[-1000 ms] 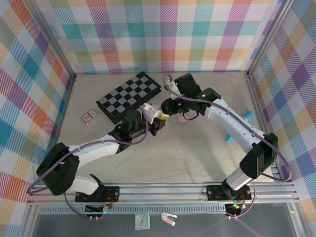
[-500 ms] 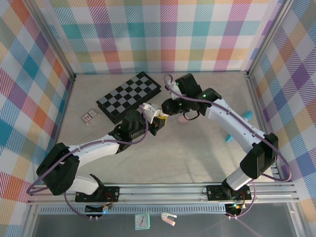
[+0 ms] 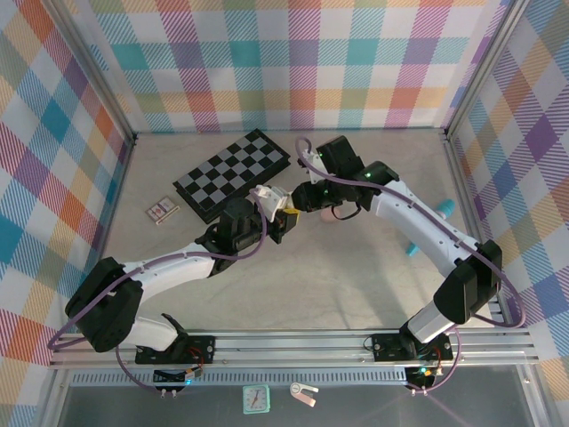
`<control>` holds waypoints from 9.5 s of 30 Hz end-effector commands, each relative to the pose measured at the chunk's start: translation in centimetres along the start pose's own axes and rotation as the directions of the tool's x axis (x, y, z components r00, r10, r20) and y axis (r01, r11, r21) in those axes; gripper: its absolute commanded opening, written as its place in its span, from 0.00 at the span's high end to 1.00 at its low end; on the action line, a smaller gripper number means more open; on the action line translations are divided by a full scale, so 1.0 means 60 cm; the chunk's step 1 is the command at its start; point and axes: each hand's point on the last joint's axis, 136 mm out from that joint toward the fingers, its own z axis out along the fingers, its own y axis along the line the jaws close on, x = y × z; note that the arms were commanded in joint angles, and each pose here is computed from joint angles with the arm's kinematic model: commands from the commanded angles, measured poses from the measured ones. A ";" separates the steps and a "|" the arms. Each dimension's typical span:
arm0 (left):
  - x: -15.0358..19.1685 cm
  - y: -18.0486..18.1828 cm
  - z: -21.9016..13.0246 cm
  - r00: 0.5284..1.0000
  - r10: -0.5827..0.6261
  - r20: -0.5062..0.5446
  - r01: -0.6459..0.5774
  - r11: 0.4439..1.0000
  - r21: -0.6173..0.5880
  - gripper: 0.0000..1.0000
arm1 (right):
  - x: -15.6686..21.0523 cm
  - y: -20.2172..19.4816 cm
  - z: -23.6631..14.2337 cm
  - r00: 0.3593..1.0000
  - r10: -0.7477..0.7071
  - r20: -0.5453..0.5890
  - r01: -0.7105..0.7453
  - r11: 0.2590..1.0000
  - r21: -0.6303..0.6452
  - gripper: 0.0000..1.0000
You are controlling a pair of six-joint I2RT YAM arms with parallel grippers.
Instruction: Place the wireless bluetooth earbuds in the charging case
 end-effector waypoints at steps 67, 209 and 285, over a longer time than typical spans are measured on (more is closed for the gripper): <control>-0.081 -0.066 -0.024 0.976 0.092 0.195 -0.128 0.976 0.179 1.00 | 0.004 0.007 -0.076 0.992 0.090 0.086 -0.083 0.993 -0.086 0.39; 0.078 -0.065 -0.145 0.942 0.321 -0.098 -0.280 0.913 0.295 0.00 | 0.157 -0.194 0.226 0.978 -0.190 -0.085 0.170 0.966 -0.196 0.77; 0.210 0.468 -0.238 0.980 -0.196 0.024 0.138 0.595 -0.792 0.00 | 0.131 -0.546 -0.063 0.781 -0.150 0.606 -0.297 0.765 0.571 0.01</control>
